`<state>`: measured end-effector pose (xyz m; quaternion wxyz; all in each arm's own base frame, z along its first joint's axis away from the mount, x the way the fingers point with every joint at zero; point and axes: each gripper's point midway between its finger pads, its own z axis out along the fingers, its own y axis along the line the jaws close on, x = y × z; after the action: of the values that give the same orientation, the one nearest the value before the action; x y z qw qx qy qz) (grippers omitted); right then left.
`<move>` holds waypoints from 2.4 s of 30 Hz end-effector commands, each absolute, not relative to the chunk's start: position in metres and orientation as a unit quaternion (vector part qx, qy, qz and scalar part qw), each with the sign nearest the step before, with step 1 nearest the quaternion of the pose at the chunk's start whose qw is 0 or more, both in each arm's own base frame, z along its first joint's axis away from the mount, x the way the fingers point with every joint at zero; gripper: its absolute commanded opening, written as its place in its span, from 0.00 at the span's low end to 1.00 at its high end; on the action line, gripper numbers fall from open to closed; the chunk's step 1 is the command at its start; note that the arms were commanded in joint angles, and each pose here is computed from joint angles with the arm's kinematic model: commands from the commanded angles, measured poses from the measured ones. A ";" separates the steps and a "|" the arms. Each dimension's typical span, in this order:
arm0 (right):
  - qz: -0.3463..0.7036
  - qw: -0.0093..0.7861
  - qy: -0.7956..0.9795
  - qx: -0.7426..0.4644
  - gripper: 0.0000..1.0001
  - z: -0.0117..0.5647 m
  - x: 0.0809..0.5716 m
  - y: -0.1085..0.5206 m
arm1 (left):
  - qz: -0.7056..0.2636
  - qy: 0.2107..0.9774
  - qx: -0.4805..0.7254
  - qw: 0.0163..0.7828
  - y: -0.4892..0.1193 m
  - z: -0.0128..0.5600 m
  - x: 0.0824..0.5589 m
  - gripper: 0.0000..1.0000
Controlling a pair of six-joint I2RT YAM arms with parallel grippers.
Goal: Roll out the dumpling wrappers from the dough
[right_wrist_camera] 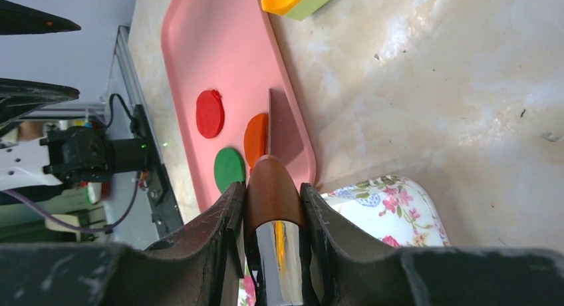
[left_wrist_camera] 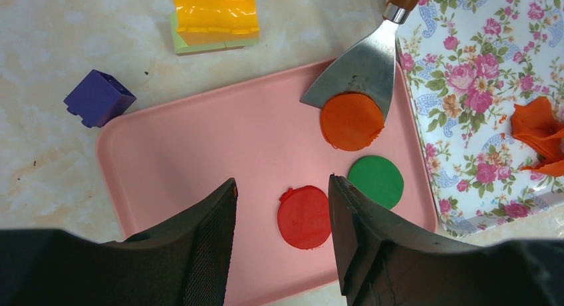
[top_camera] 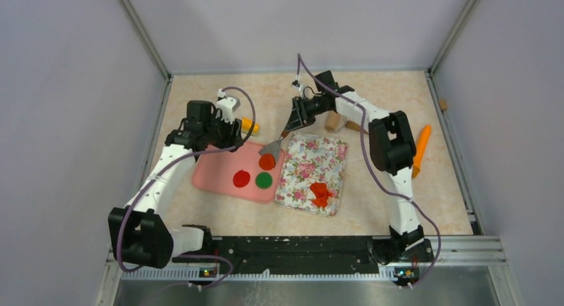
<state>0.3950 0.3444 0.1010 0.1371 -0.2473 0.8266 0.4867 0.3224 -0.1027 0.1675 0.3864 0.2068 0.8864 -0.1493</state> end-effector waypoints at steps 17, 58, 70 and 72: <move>0.314 0.396 0.762 -0.405 0.00 0.280 0.403 0.341 | -0.167 0.848 0.223 0.451 -0.109 0.202 0.331 0.57; 0.397 0.095 0.849 -0.336 0.03 0.123 0.238 0.074 | -0.248 0.812 0.262 0.459 -0.148 0.195 0.348 0.59; 0.368 0.100 0.869 -0.315 0.48 0.108 0.266 0.044 | -0.253 0.813 0.260 0.455 -0.149 0.192 0.348 0.60; 0.360 0.099 0.873 -0.314 0.51 0.106 0.271 0.040 | -0.254 0.813 0.260 0.455 -0.150 0.192 0.348 0.60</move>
<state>0.2501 0.0524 0.1037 0.0710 -0.2977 0.8705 0.3854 0.3464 -0.1455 0.1827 0.4371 0.2541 0.8265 -0.2474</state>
